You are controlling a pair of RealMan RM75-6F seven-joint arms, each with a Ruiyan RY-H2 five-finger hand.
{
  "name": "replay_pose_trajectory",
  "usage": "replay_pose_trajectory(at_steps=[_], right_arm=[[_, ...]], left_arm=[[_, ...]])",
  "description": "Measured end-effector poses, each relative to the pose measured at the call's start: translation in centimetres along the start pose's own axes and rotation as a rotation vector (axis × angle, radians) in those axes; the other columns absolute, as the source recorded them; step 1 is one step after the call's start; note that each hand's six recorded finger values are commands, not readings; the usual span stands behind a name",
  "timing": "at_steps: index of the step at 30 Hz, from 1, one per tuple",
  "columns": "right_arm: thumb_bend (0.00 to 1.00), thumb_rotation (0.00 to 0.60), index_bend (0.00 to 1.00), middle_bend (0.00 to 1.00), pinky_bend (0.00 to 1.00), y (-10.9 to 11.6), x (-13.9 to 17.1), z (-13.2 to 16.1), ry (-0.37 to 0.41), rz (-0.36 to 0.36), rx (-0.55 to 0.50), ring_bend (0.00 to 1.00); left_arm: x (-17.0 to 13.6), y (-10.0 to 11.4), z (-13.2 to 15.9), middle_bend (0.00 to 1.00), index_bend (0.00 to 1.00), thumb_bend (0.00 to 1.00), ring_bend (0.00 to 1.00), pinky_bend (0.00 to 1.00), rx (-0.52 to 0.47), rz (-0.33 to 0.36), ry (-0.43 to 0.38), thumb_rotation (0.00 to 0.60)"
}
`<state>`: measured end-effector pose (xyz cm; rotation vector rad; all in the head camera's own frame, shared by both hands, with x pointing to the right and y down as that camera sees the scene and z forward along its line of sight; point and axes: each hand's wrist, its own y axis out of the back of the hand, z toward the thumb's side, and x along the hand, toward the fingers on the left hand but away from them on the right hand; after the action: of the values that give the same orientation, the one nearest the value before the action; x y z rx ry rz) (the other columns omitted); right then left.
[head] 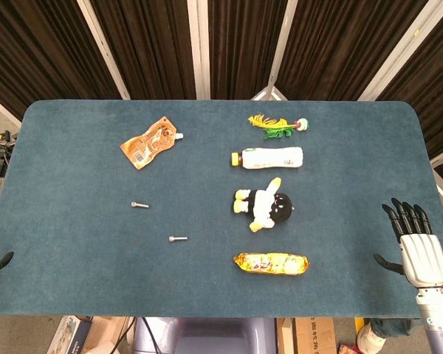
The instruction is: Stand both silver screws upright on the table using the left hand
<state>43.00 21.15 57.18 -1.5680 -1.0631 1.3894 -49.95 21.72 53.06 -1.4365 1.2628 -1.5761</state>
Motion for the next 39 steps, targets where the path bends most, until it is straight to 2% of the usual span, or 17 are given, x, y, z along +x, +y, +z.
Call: replay_pose_trajectory(at_steps=[15,28,34,39], right_arm=[[0.00,0.600,0.12,0.05,0.00,-0.6,0.3,0.8,0.001,0.035,-0.019,0.01],[0.00,0.600,0.12,0.05,0.00,-0.3,0.5,0.2,-0.037,0.041,-0.036,0.01],[0.00,0.600,0.12,0.05,0.00,-0.6,0.5,0.2,-0.044,0.050,-0.024,0.01],[0.00,0.600,0.12,0.05,0.00,-1.0,0.3,0.2,-0.049,0.061,-0.022,0.01]], left_arm=[[-0.3,-0.4,0.5,0.00,0.20,0.27,0.00,0.00,-0.017,-0.020,-0.029,0.600],[0.1,-2.1,1.1,0.00,0.23,0.27,0.00,0.00,-0.023,-0.076,-0.049,0.600],[0.5,-2.4,2.8,0.00,0.24,0.27,0.00,0.00,-0.001,-0.078,-0.083,0.600],[3.0,-2.2,5.9,0.00,0.24,0.28,0.00,0.00,0.089,-0.079,-0.118,0.600]])
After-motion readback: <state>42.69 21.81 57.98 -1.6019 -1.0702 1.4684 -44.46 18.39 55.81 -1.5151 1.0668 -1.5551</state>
